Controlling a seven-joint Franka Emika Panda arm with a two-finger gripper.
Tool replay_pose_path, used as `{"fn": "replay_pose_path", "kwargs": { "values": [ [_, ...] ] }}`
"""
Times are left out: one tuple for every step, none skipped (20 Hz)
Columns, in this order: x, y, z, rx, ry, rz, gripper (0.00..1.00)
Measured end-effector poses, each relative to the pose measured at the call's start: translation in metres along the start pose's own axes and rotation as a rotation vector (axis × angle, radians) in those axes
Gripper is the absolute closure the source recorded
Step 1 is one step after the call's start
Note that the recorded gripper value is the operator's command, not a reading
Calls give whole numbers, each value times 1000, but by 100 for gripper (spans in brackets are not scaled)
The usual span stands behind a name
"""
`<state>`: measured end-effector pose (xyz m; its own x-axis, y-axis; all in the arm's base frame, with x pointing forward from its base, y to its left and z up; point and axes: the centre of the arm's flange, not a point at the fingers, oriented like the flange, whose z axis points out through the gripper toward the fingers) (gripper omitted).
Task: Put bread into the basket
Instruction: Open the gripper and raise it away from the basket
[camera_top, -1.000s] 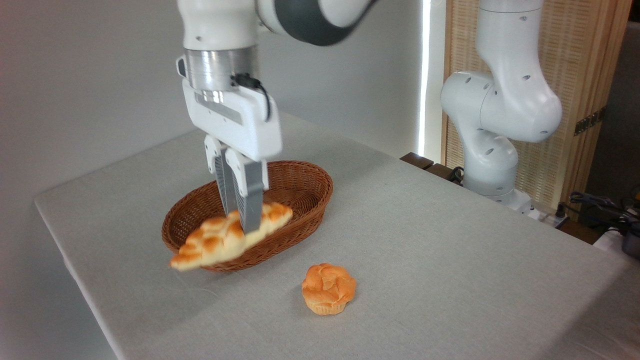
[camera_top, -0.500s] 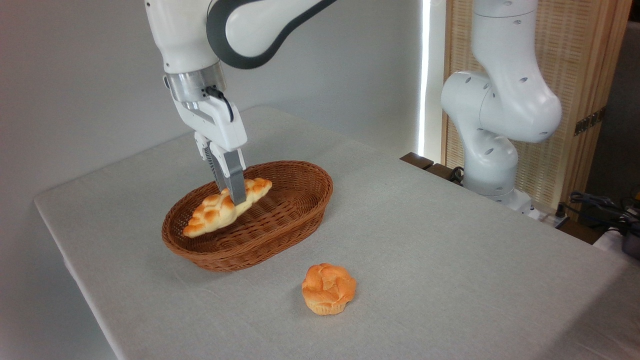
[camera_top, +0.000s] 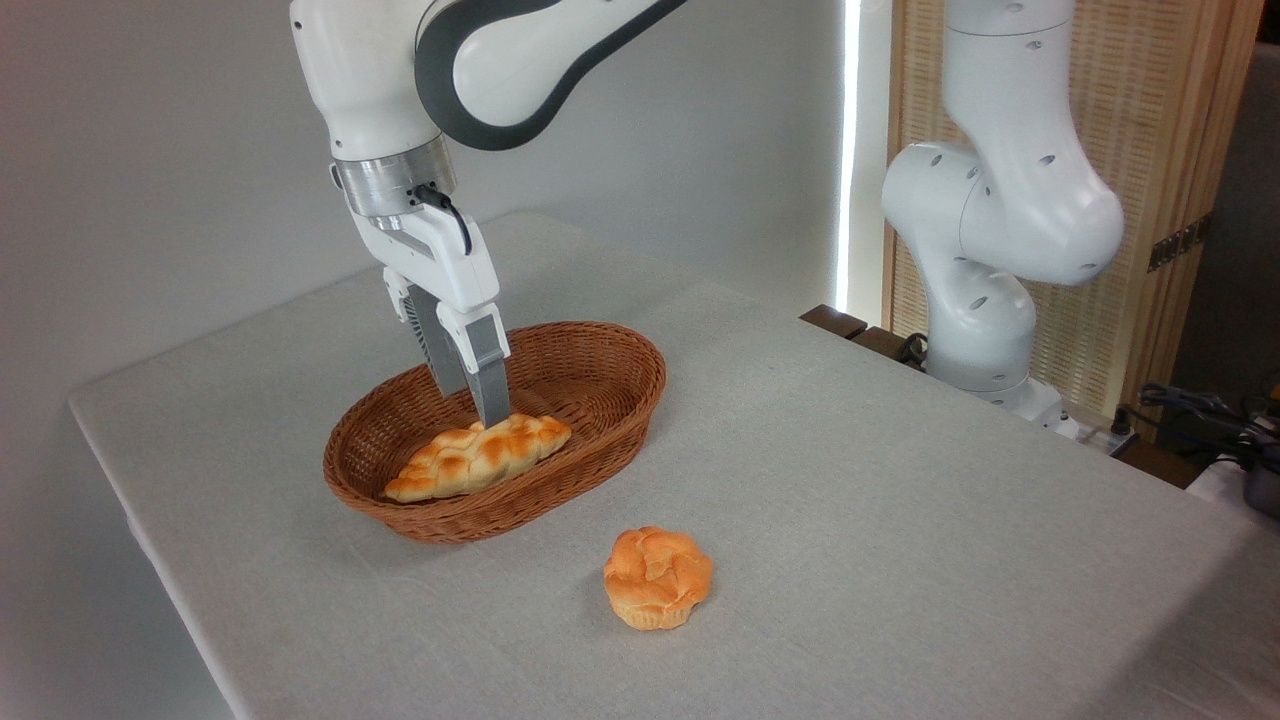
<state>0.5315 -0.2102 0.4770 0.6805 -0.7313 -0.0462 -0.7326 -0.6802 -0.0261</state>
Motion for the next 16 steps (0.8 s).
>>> {"fn": "replay_pose_path", "kwargs": {
  "values": [
    [-1,-2,-1,8,-1,0,0],
    [-3,-4,-4,21,-2,-1,0],
    [-5,-9,-8,35,-1,-5,0],
    [-10,-15,-14,45,-3,-9,0],
    [-18,-24,-23,48,-12,-9,0],
    [-28,-34,-33,44,-27,-3,0],
    [-39,-46,-44,39,-41,7,0],
    [-51,-59,-57,35,-51,14,0],
    [-63,-74,-71,33,-52,15,0],
    [-75,-89,-86,30,-38,9,0],
    [-86,-103,-100,20,-11,-8,0],
    [-97,-117,-111,7,20,-26,0],
    [-109,-130,-119,-5,50,-42,0],
    [-118,-141,-124,-13,69,-52,0],
    [-124,-147,-126,-17,80,-60,0],
    [-126,-149,-128,-19,83,-63,0]
  ]
}}
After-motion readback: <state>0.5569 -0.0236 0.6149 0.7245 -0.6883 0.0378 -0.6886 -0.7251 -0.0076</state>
